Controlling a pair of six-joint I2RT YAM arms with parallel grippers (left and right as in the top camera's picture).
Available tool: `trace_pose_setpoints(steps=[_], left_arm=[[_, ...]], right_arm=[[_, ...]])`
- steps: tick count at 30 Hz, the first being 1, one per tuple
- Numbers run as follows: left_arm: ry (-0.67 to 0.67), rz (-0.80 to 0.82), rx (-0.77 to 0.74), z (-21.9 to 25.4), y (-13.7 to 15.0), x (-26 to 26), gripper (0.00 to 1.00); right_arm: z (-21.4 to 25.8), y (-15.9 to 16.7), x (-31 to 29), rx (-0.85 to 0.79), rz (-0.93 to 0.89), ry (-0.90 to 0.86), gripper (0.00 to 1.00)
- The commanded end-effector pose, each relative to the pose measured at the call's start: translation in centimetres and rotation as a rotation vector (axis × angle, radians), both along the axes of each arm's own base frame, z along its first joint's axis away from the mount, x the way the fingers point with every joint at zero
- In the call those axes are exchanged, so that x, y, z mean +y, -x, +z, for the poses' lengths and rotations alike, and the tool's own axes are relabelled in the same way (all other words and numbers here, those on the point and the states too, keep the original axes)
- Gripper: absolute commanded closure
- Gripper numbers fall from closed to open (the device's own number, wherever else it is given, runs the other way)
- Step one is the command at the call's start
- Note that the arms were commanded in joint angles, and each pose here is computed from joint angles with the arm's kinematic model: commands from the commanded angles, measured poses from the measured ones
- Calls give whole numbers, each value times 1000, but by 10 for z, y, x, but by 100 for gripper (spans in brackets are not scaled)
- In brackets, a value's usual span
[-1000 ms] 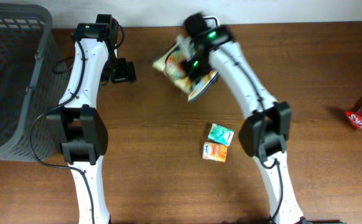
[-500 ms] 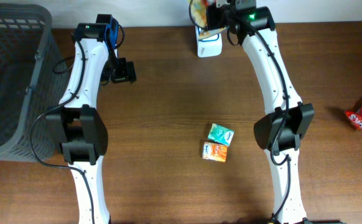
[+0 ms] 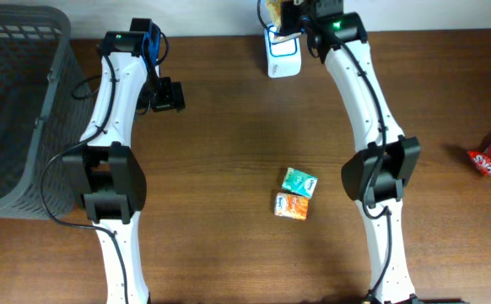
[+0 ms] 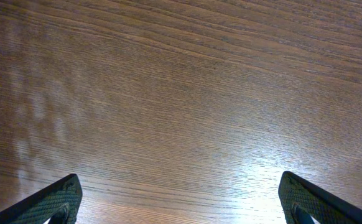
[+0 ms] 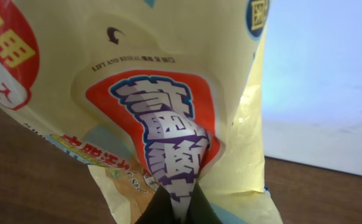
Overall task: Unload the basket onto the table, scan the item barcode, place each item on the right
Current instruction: 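Lift the wipes pack to the scanner with the right gripper, then carry the wipes pack right and set it beside the red bag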
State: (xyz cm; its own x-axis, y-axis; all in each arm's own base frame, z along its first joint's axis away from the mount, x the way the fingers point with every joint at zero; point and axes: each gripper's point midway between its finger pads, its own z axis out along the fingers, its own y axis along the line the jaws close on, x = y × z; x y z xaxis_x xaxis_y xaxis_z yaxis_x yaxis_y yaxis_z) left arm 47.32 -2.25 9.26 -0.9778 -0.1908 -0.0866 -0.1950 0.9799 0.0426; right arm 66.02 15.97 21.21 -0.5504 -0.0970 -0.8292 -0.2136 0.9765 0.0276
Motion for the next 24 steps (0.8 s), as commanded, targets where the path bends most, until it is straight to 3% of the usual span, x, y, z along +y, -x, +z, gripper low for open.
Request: trace_pose_setpoints(steps=[1, 8, 13, 19, 24], left_arm=[[-2, 14, -7, 4, 1, 1, 1], [-2, 14, -7, 4, 1, 1, 1], [-2, 14, -7, 4, 1, 1, 1], [-2, 14, -7, 4, 1, 1, 1], [-1, 14, -1, 3, 2, 1, 1]], right_arm=[[-23, -7, -3, 33, -43, -30, 96], [-8, -4, -6, 17, -49, -35, 96], [50, 6, -36, -65, -144, -5, 96], [88, 49, -142, 5, -497, -52, 96], [64, 111, -252, 224, -790, -111, 96]])
